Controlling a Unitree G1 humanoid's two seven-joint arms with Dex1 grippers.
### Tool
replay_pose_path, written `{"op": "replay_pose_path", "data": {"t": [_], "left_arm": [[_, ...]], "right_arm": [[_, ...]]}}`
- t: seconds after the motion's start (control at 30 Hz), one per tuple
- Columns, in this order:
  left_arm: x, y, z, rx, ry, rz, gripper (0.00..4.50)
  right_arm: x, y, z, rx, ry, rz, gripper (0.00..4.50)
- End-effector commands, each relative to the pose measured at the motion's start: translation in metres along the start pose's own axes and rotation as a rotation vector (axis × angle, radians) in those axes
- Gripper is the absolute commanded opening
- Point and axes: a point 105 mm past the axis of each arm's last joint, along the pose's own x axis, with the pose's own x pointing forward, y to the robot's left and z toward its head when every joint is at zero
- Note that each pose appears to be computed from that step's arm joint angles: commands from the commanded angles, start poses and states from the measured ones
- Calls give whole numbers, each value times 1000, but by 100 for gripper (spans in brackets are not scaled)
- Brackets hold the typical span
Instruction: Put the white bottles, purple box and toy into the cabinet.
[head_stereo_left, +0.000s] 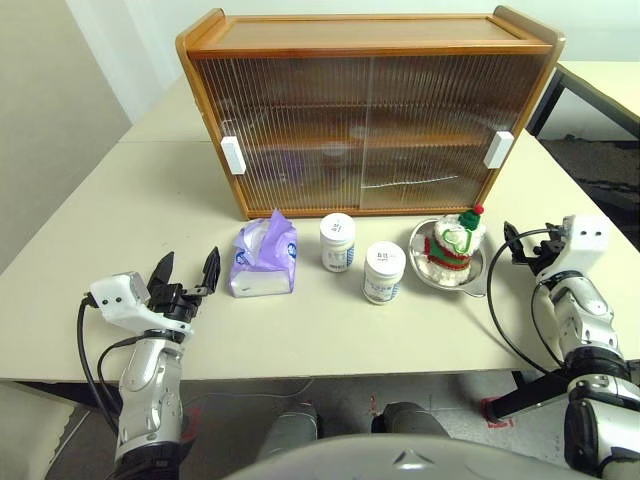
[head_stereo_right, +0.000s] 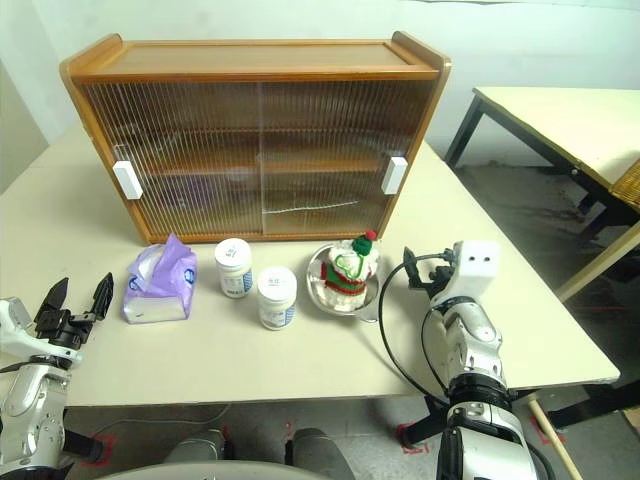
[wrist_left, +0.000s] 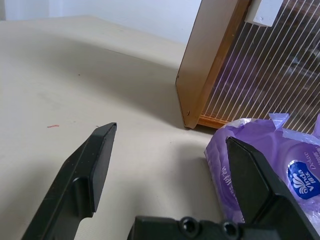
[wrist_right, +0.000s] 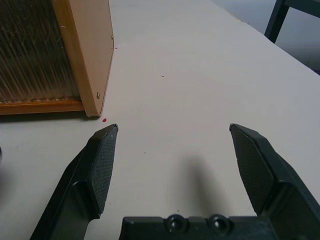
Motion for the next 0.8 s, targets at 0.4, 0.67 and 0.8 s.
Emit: {"op": "replay_pose_path", "data": {"t": [0.4, 0.67, 0.8], "left_arm": [[3, 26, 9, 40, -4, 5, 450], [26, 31, 57, 47, -95, -51, 450], [37, 27, 75, 25, -125, -74, 450]], "right_arm": [[17, -15, 102, -30, -258, 104, 448], [-3, 65, 165, 97, -217, 762, 448], [-22, 93, 175, 103, -167, 939, 448]]}}
